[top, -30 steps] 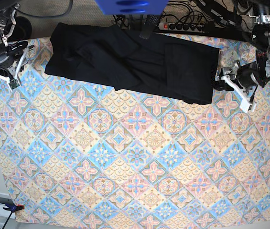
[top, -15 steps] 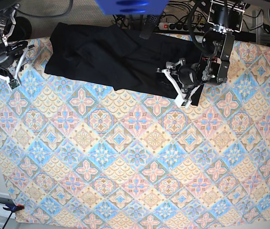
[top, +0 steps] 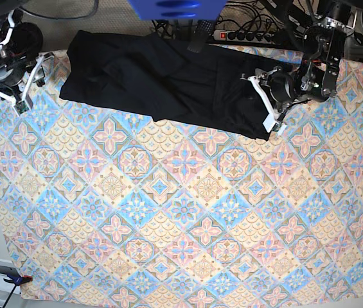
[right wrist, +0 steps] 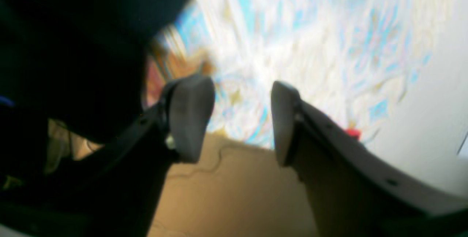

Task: Fold the T-shirt properly
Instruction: 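Push the strip's end toward the right gripper with the left gripper, then grasp the strip's other end with the right gripper and pull it inward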

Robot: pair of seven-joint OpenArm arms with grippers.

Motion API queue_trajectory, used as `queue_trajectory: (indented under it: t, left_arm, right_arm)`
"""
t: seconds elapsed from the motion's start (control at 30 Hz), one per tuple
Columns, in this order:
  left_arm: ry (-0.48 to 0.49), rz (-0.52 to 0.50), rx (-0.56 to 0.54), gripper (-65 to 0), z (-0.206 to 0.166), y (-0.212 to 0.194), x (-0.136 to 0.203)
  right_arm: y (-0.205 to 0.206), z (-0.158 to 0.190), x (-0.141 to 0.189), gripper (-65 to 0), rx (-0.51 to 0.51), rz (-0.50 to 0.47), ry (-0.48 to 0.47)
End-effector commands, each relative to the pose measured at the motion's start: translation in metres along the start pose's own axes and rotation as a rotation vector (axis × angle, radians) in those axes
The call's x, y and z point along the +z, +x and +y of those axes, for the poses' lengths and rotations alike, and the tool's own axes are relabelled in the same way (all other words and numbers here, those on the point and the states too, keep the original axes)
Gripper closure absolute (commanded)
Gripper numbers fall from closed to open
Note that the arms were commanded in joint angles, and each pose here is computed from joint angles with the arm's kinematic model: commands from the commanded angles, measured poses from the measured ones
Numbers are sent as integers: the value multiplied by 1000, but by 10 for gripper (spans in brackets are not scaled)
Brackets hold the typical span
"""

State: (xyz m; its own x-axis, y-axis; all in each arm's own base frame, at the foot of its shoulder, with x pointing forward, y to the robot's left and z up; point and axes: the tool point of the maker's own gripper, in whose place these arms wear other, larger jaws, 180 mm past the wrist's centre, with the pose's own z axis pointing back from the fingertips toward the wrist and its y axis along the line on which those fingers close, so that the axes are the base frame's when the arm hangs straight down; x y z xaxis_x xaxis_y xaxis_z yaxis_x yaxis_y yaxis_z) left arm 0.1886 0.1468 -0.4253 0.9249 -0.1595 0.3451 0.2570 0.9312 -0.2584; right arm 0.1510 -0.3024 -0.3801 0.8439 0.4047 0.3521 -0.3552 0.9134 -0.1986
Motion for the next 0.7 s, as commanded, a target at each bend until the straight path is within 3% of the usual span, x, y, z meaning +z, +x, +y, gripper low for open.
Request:
queue_trajectory:
  t: [0.0,0.13,0.4,0.67]
  left_arm:
    - [25,-25,-6,-251,10,6,9]
    - [71,1,29,-251,32,-4,9]
    - [91,56,85,-251,48,-22,-1]
    - [90,54,86,-251,48,-21,-1]
  right_arm:
    - [3,-3,5,-289,0,-13,-5]
    - [5,3,2,-286,-27,-35,35]
    - [-14,22,-15,-296,-48,25,107]
    - [-1,76,-28,-444,-54,-11,270]
